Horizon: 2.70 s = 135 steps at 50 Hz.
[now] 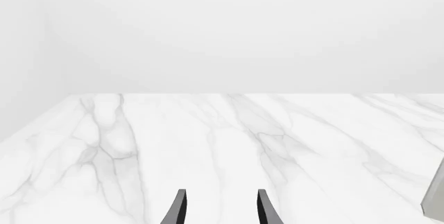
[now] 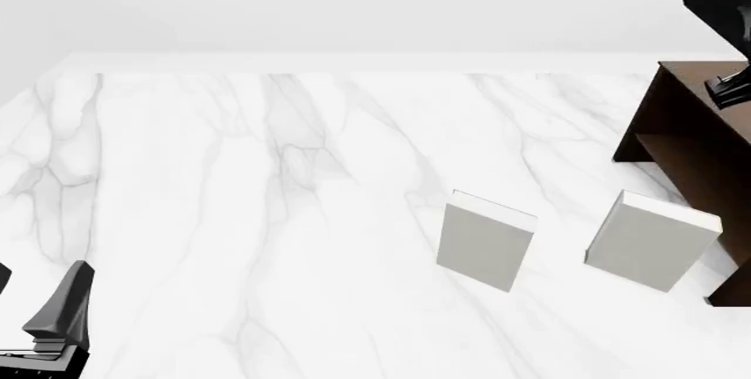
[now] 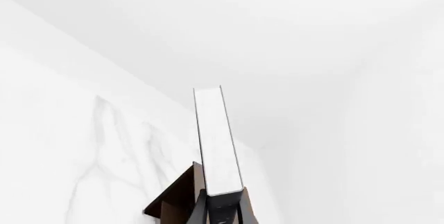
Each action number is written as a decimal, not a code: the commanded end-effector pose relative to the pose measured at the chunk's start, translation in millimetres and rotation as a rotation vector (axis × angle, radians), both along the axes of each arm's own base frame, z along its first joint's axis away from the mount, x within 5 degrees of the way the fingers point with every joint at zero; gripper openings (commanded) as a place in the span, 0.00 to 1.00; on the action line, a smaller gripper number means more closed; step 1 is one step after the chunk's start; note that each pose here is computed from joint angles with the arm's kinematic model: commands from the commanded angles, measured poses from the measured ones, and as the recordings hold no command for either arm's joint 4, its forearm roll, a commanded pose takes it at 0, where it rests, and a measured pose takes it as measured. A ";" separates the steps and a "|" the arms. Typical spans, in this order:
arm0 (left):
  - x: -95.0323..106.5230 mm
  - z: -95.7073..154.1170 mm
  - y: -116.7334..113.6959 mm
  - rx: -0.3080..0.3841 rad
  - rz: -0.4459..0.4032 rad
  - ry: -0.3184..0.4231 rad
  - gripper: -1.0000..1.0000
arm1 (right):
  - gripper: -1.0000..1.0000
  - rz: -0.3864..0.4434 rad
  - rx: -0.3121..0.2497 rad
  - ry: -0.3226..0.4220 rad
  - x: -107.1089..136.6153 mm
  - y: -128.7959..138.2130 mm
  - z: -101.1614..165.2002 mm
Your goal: Pick up the book on the left and place it on top of the shelf.
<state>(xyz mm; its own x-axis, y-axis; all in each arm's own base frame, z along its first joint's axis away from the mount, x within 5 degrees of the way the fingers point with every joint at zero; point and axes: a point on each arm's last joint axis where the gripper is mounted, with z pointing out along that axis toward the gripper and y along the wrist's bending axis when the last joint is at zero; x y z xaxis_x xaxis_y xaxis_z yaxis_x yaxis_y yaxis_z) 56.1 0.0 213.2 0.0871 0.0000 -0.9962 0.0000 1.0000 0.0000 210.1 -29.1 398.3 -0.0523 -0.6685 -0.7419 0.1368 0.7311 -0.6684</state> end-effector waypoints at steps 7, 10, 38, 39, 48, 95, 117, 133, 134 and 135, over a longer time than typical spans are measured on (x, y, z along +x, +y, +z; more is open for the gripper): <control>0.0 0.0 0.0 0.000 0.000 0.000 1.00 | 0.00 -0.078 -0.019 -0.019 -6.2 -15.1 6.3; 0.0 0.0 0.0 0.000 0.000 0.000 1.00 | 0.00 -0.089 -0.021 -0.020 -4.8 -17.8 5.7; 0.0 0.0 0.0 0.000 0.000 0.000 1.00 | 0.00 -0.195 -0.070 -0.005 9.0 -45.3 2.6; 0.0 0.0 0.0 0.000 0.000 0.000 1.00 | 0.00 -0.197 -0.071 -0.005 9.1 -46.0 2.5; 0.0 0.0 0.0 0.000 0.000 0.000 1.00 | 0.00 -0.223 -0.086 0.002 9.6 -52.2 -2.0; 0.0 0.0 0.0 0.000 0.000 0.000 1.00 | 0.00 -0.350 -0.134 0.040 20.5 -90.8 -10.7; 0.0 0.0 0.0 0.000 0.000 0.000 1.00 | 0.00 -0.400 -0.162 0.053 23.1 -107.0 -13.9; 0.0 0.0 0.0 0.000 0.000 0.000 1.00 | 0.00 -0.424 -0.170 0.056 31.9 -120.0 -15.8; 0.0 0.0 0.0 0.000 0.000 0.000 1.00 | 0.00 -0.425 -0.173 0.056 33.1 -120.9 -15.5; 0.0 0.0 0.0 0.000 0.000 0.000 1.00 | 0.00 -0.425 -0.176 0.057 34.0 -121.6 -15.6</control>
